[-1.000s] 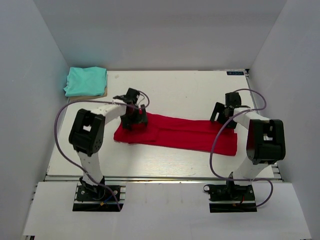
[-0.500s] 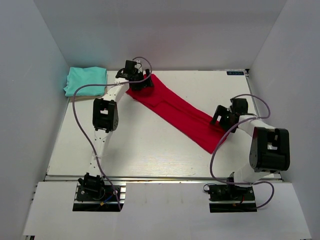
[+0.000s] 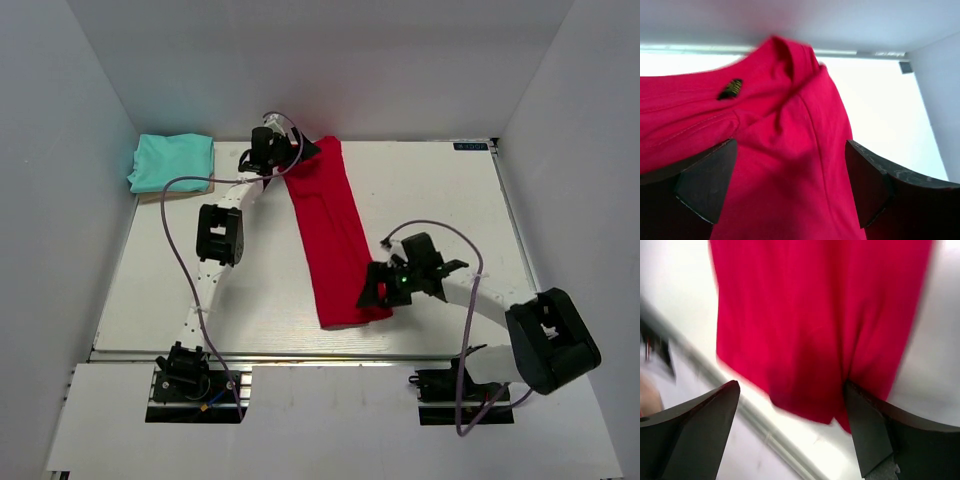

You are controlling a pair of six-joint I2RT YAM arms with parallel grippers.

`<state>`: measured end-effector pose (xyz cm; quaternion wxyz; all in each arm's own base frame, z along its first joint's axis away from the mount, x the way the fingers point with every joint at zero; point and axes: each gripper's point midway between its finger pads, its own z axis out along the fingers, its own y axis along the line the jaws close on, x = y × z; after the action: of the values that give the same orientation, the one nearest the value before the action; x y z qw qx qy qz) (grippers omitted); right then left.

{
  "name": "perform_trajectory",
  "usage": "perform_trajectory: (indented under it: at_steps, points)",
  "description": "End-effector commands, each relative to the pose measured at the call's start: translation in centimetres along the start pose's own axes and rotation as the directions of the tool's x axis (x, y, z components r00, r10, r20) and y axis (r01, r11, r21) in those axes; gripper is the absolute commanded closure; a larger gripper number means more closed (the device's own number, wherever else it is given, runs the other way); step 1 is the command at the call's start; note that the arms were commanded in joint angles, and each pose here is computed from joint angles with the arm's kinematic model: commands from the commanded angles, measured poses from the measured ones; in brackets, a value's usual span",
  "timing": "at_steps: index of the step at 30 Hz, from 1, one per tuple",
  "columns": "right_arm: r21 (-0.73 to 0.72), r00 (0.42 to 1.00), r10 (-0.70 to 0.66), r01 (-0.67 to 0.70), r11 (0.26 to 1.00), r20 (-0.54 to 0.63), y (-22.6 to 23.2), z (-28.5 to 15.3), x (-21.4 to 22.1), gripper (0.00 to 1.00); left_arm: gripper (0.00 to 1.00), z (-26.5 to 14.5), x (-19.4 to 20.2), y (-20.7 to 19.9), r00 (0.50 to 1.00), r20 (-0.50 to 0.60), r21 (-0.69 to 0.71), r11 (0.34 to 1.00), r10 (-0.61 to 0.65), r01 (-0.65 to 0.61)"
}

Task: Fold and stack the t-shirts
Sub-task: Rotate the tshirt 90 degrees

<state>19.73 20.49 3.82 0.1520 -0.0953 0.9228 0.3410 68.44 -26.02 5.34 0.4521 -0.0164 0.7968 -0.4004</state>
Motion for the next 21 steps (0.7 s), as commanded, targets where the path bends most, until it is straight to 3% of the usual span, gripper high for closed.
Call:
perform_trajectory:
  at_steps: [1,6,10,16,21]
  points:
    - [-0.021,0.948,0.076,-0.087,0.996,-0.309,2.1,-1.9,9.4,0.10,0.00,1.6,3.5,1.7,0.997,-0.013,-0.057,0.995,-0.080,0.079]
    - [0.004,0.941,0.012,-0.011,1.000,-0.338,3.3,-3.8,11.1,0.10,0.00,1.7,1.4,1.9,0.994,0.078,-0.085,0.993,-0.072,0.078]
    - [0.023,0.964,-0.113,0.122,0.992,-0.240,4.6,-4.7,8.0,0.10,0.00,1.4,-0.3,0.9,0.989,0.126,-0.073,0.994,-0.072,0.082]
    - [0.043,0.961,-0.249,0.256,0.966,-0.122,5.6,-4.4,3.6,0.10,0.00,0.5,-3.6,-5.9,0.987,0.158,0.144,0.990,-0.026,0.003]
    - [0.076,0.949,-0.313,0.314,0.946,-0.017,6.0,-3.3,0.0,0.10,0.00,-3.8,-10.4,-14.0,0.947,0.266,0.120,0.968,0.181,-0.219]
